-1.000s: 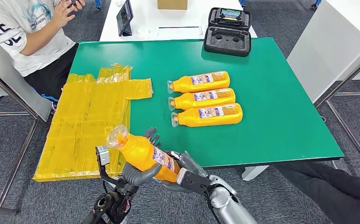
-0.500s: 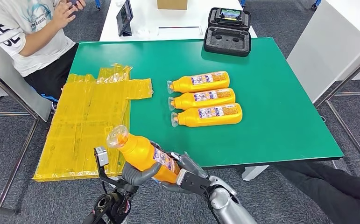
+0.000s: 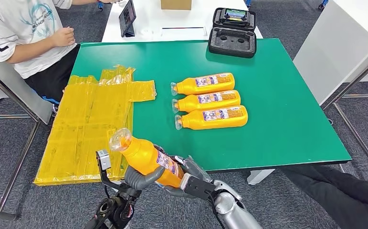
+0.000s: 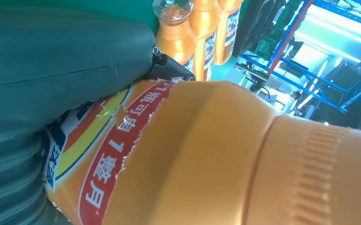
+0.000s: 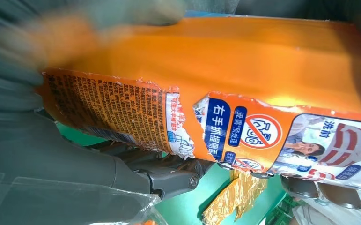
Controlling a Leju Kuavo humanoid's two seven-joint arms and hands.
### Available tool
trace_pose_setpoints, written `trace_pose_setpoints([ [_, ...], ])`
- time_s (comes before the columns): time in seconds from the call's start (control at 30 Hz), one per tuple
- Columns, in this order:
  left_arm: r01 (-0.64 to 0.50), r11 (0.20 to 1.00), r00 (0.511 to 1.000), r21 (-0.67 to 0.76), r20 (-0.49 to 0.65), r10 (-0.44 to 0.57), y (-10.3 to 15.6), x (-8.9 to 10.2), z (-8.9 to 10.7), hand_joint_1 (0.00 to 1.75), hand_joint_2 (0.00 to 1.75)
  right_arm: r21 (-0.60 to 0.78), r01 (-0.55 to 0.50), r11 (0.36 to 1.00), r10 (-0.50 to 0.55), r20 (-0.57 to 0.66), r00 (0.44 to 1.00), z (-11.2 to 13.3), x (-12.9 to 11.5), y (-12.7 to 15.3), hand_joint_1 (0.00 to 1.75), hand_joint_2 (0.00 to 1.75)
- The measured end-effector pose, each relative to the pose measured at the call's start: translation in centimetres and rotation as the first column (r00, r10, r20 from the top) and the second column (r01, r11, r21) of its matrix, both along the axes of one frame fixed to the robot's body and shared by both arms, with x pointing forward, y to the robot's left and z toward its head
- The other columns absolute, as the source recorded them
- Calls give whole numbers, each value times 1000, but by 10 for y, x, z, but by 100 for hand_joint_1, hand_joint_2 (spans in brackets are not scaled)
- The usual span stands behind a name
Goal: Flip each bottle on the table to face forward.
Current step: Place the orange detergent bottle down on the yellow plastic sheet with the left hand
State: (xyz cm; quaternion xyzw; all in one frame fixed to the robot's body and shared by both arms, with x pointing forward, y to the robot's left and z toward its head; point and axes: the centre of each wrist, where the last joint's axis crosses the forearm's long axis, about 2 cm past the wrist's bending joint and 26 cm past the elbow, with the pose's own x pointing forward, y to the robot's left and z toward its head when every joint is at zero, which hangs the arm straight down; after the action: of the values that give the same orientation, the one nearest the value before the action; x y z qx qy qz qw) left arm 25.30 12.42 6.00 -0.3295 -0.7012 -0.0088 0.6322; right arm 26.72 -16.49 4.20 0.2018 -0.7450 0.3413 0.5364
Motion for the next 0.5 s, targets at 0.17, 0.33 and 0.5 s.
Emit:
trace_pose_setpoints([
  [0.17, -16, 1000, 1000, 2, -3, 16, 0, 0, 0, 175, 175, -2, 3, 1000, -3, 1, 1000, 0, -1, 0, 92, 175],
  [0.33, -32, 999, 999, 2, -4, 32, -1, 0, 1, 175, 175, -10, 22, 1000, -22, -5, 1000, -1, -6, 1, 0, 0],
  [0.5, -114, 993, 993, 40, 18, 113, 3, 5, 6, 175, 175, 41, 87, 995, -86, -29, 996, 2, -12, 1, 0, 0],
])
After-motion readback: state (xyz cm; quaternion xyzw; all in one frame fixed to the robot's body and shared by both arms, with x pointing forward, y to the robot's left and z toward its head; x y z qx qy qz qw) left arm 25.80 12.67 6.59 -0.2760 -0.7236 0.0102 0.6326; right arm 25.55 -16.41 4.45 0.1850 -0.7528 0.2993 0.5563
